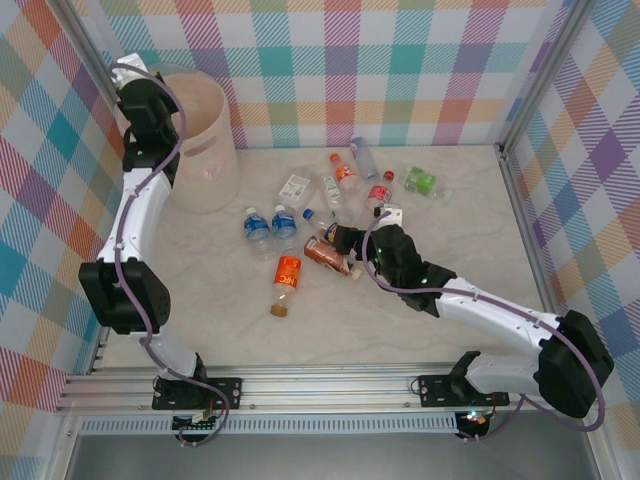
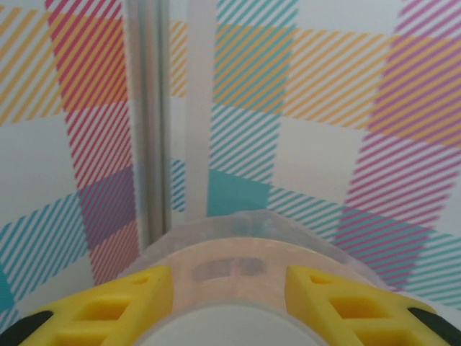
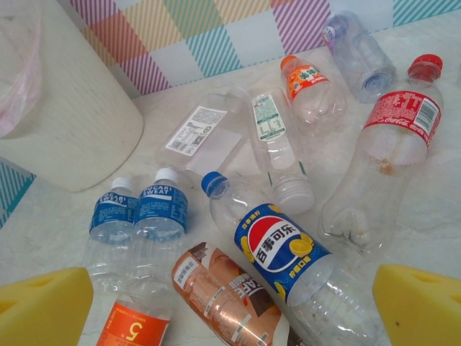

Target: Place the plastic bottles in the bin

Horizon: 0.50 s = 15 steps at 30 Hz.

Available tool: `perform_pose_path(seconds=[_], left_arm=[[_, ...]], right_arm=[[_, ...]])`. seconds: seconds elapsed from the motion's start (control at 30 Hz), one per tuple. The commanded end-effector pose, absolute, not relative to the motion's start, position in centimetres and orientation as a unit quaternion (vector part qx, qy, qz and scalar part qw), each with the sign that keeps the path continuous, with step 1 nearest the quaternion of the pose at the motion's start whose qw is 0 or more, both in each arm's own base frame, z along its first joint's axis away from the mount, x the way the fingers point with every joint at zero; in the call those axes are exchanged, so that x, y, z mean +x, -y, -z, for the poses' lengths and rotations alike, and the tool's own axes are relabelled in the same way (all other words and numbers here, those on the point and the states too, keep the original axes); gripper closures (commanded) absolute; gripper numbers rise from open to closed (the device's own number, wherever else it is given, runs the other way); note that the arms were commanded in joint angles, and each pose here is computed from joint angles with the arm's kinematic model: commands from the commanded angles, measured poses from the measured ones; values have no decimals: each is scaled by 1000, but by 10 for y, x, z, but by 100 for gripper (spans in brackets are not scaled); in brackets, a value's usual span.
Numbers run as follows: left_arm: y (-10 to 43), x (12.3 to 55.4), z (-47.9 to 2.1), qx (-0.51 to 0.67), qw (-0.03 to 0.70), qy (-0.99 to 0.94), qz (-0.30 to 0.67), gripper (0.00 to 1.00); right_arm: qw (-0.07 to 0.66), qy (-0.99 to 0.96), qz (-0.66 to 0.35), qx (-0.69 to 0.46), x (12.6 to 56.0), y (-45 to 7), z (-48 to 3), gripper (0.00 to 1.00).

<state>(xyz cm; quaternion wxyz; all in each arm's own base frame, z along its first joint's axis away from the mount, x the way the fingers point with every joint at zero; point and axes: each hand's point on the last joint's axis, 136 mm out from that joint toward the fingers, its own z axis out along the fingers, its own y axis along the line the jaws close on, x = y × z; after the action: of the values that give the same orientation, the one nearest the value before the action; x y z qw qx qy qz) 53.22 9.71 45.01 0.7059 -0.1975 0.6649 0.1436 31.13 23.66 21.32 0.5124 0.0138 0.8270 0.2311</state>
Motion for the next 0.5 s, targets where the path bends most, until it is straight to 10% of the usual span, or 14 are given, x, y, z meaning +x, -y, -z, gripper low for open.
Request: perform_pose_path(seconds=[0.0, 0.3, 0.47], left_arm=[[-111, 539, -457, -182, 701, -669, -167, 55], [-125, 582, -422, -106, 649, -705, -264, 52], [-133, 589, -422, -123, 630, -716, -275, 31]], right_arm=[[526, -820, -227, 22, 312, -230, -218, 0], [522, -825, -213, 33, 312, -224, -213, 0], [519, -830, -200, 46, 313, -219, -213, 0]])
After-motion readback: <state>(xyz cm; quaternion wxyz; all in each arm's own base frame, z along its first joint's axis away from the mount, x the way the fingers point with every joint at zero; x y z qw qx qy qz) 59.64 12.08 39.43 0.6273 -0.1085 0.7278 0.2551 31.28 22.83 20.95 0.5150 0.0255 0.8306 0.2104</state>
